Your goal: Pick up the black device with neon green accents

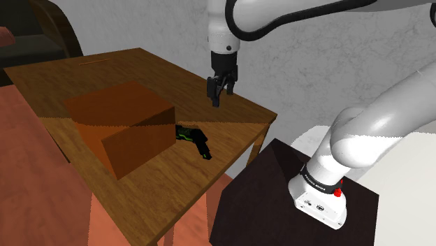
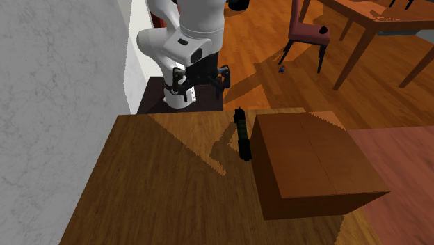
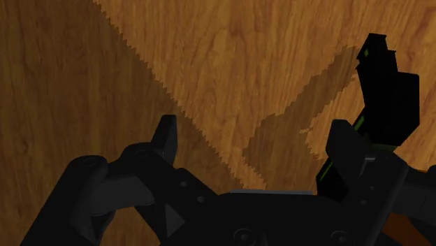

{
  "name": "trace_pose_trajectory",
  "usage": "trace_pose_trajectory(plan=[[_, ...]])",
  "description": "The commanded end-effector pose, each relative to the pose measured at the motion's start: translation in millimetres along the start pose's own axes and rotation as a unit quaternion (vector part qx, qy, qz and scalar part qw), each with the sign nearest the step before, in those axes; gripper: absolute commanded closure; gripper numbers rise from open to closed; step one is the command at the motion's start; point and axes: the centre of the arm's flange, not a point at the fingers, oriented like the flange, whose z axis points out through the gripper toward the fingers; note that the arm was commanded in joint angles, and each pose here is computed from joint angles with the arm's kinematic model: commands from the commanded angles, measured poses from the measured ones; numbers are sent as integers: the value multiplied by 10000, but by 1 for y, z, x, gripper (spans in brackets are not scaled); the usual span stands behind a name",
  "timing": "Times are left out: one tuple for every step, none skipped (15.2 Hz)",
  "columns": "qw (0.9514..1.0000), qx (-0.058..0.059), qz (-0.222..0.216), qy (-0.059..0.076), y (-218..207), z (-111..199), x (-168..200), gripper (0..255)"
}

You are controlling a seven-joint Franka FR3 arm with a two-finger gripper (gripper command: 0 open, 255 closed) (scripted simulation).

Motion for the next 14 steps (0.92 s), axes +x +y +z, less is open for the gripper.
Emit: trace_pose_trajectory(plan=[[10000,46,-3,-50,-21,10,15,0],[9999,66,-7,-76,-31,16,21,0],[9999,86,-11,-102,-41,22,27,0],[9999,107,-15,-128,-51,27,33,0],[9998,127,-19,-154,-61,33,39,0],[9997,147,-23,-180,-71,39,45,0],[9996,167,-26,-206,-82,44,51,0],[9995,187,-30,-232,-92,50,57,0],[9994,208,-34,-258,-102,56,63,0],[9993,228,-38,-285,-112,62,69,0],[9993,232,-39,-290,-114,63,70,0],[9993,232,-39,-290,-114,68,71,0],[9993,232,-39,-290,-115,73,72,0],[9993,232,-39,-290,-115,78,72,0]])
